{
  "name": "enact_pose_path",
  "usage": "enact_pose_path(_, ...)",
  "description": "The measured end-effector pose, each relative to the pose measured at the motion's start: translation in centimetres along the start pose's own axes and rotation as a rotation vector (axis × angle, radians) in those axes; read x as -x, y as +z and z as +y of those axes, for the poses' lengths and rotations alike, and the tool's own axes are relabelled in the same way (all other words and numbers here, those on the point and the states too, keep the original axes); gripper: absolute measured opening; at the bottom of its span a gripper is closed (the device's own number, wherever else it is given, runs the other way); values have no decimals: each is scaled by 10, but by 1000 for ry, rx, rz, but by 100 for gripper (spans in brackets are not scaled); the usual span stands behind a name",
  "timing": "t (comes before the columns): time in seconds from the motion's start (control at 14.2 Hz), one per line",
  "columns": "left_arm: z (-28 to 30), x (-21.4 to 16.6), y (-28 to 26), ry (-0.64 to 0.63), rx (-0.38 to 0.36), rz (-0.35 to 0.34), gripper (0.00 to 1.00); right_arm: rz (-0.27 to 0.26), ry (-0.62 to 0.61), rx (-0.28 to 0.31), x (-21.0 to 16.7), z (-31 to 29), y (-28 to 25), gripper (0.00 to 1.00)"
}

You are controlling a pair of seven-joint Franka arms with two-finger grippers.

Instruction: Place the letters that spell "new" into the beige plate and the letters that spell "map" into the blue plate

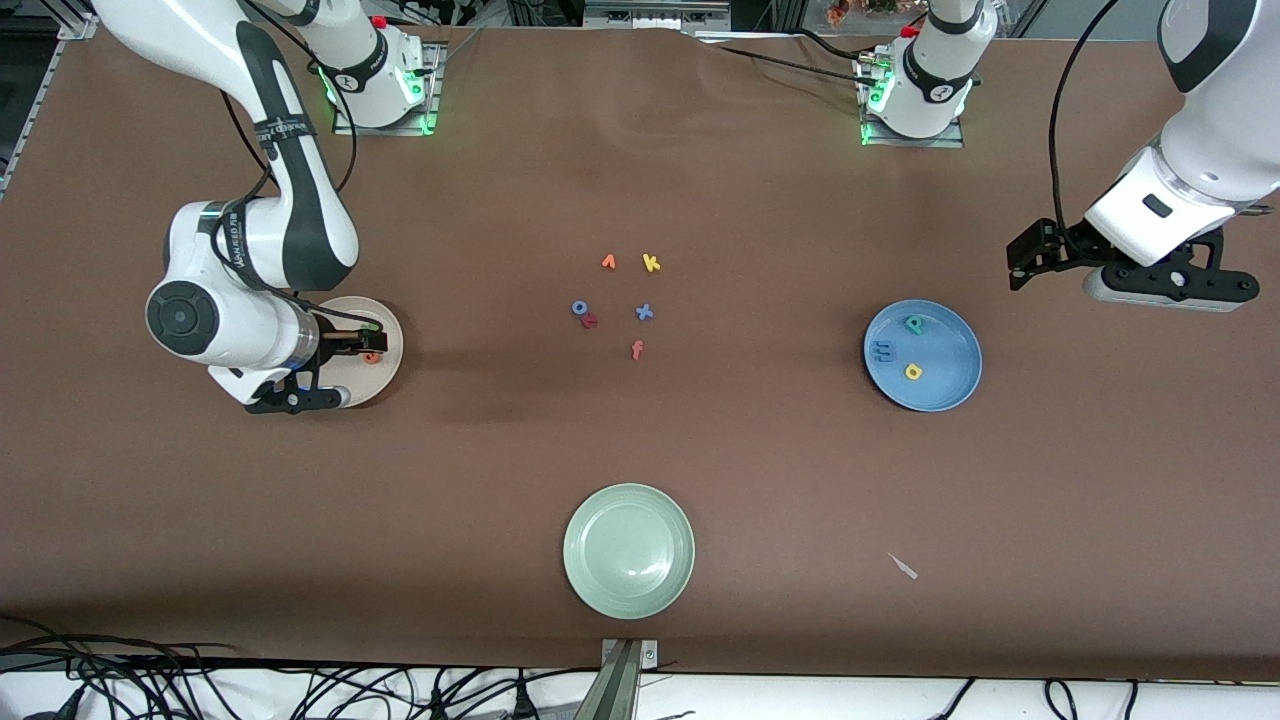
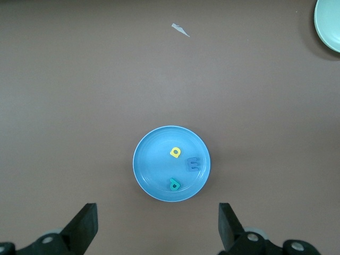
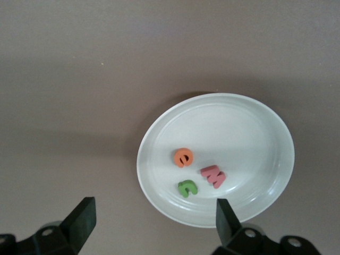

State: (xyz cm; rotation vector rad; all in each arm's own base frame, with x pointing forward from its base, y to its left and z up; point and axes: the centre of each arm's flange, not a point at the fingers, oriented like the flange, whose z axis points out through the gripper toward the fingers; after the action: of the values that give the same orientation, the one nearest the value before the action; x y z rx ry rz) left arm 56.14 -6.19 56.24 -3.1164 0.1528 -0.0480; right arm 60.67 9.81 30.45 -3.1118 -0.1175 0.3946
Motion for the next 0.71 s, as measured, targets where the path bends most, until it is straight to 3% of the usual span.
enact_pose_path(0.28,2,0,1,4,0,-7,100,-43,-8,-8,1,-5,-28,100)
enact_pose_path(0.71,4,0,0,8,0,-4,100,-56,-12,-17,8,-4,-60,100)
